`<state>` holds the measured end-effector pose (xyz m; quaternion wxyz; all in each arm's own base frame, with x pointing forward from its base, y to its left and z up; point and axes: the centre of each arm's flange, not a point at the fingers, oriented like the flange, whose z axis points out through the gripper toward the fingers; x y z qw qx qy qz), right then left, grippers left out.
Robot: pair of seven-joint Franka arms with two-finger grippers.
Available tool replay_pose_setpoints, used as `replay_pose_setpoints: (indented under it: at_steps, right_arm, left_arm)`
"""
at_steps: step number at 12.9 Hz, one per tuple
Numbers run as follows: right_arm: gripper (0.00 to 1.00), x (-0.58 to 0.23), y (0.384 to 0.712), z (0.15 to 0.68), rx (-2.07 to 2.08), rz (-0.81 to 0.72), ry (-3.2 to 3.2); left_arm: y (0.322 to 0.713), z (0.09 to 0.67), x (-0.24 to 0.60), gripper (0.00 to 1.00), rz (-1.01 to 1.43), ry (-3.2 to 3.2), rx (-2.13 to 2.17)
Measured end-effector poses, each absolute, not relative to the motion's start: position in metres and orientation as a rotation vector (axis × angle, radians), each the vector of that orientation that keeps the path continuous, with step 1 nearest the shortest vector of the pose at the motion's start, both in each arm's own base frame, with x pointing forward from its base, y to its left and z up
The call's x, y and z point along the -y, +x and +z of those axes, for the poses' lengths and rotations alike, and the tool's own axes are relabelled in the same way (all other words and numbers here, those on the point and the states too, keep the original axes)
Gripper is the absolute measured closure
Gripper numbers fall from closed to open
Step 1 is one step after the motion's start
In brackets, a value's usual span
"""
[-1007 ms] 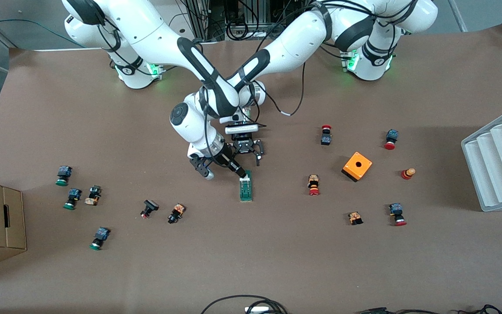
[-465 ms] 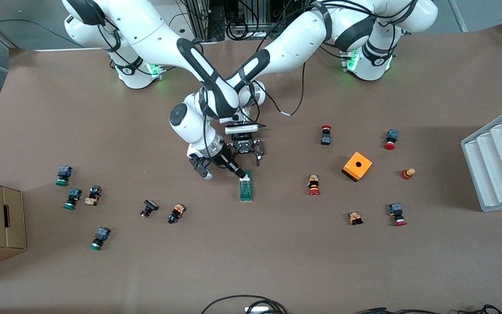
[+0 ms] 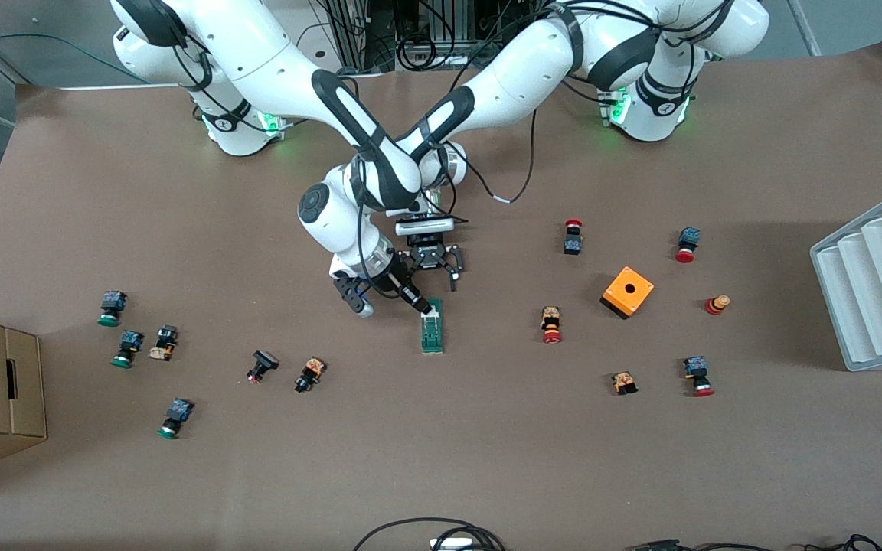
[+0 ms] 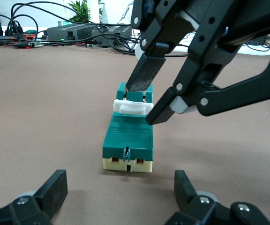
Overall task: Close load switch with both arms
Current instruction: 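Lift the white handle upward off the base with the right gripper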
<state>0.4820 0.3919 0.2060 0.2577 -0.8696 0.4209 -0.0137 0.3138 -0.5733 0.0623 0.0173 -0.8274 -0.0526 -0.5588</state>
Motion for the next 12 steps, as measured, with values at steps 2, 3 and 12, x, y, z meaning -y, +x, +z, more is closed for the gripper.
replay_pose_setpoints:
  at_steps: [2, 3, 12]
  right_arm:
    - [0.63, -0.3918, 0.482, 0.2053, -1.144, -0.036, -2.358]
    - [0.63, -0.3914, 0.4819, 0.2041, -1.153, -0.033, -2.354]
    - [0.66, -0.3911, 0.4834, 0.2026, -1.192, -0.02, -2.323]
  left_arm:
    - [0.3138, 0.0623, 0.5733, 0.0, -1.737, -2.571, 0.163]
    - [0.3138, 0.0623, 0.5733, 0.0, -1.737, -2.571, 0.163]
    - [0.3137, 0.0623, 0.5733, 0.0, -1.737, -2.571, 0.163]
